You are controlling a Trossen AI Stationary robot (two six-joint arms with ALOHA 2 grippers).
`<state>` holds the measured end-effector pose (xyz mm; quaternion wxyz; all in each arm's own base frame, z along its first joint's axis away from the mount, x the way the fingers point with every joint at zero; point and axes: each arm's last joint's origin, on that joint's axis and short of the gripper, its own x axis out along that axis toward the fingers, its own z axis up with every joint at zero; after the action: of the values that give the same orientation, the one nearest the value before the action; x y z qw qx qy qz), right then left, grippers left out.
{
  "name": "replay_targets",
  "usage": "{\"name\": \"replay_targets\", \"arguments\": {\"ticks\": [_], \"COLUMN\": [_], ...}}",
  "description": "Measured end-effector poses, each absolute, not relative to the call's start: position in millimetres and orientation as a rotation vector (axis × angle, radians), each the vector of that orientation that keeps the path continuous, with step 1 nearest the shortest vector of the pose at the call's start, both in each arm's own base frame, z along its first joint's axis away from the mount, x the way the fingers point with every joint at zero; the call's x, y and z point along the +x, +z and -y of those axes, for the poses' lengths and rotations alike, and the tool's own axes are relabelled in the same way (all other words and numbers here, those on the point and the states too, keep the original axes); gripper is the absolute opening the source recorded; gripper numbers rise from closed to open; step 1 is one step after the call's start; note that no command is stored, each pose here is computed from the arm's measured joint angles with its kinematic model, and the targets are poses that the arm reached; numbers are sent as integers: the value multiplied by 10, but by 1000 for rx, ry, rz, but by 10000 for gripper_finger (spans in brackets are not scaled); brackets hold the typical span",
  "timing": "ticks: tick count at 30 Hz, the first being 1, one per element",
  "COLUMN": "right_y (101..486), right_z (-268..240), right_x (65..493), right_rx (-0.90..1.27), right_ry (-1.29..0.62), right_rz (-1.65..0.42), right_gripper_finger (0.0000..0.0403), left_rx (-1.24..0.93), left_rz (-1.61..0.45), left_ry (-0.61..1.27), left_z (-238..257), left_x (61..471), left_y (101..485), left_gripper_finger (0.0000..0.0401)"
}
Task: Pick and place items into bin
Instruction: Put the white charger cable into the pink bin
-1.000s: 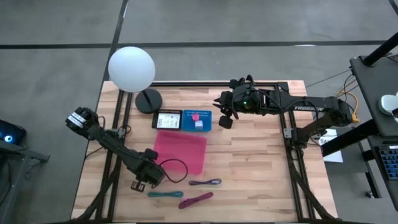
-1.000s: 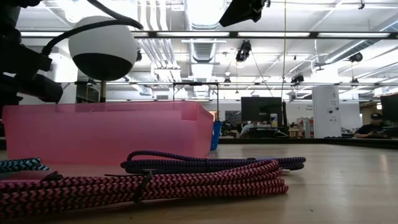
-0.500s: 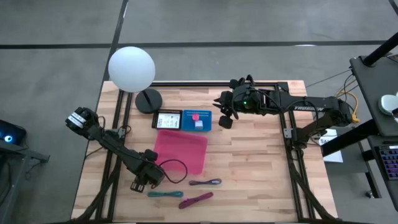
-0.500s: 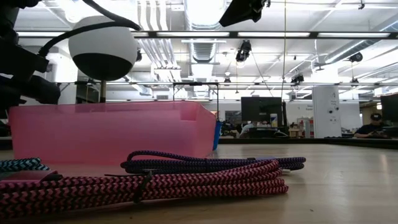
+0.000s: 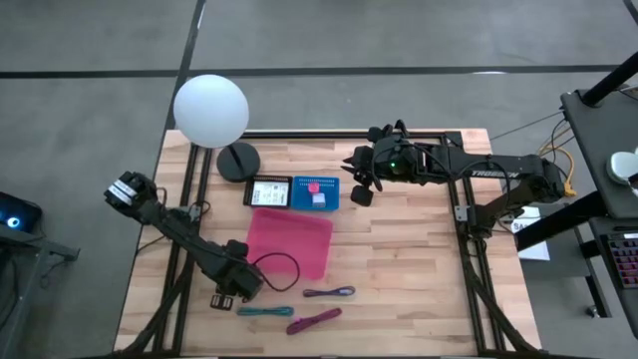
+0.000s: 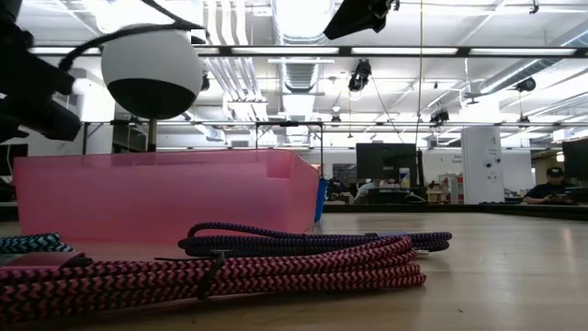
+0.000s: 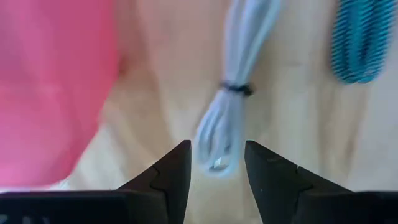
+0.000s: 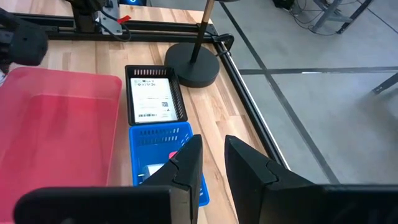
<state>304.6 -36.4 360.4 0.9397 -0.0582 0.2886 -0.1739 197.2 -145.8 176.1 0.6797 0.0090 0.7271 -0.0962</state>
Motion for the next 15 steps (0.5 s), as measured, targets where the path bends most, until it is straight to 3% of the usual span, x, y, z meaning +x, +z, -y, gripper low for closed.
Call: {"name": "replay_targets", "arguments": {"ticks": [15], "right_y": [3604], "right_z": [366], "right_x": [3045], "right_rx": [-121], "right_ry": [-361], "right_rz": [-590], "right_gripper_finger": [56], "left_rx": [78], "left_rz": [-1564], "left_ry": [-297], "left_z": [1515], "left_x": [1941], "left_y": [1628], "left_gripper_finger": [134]}}
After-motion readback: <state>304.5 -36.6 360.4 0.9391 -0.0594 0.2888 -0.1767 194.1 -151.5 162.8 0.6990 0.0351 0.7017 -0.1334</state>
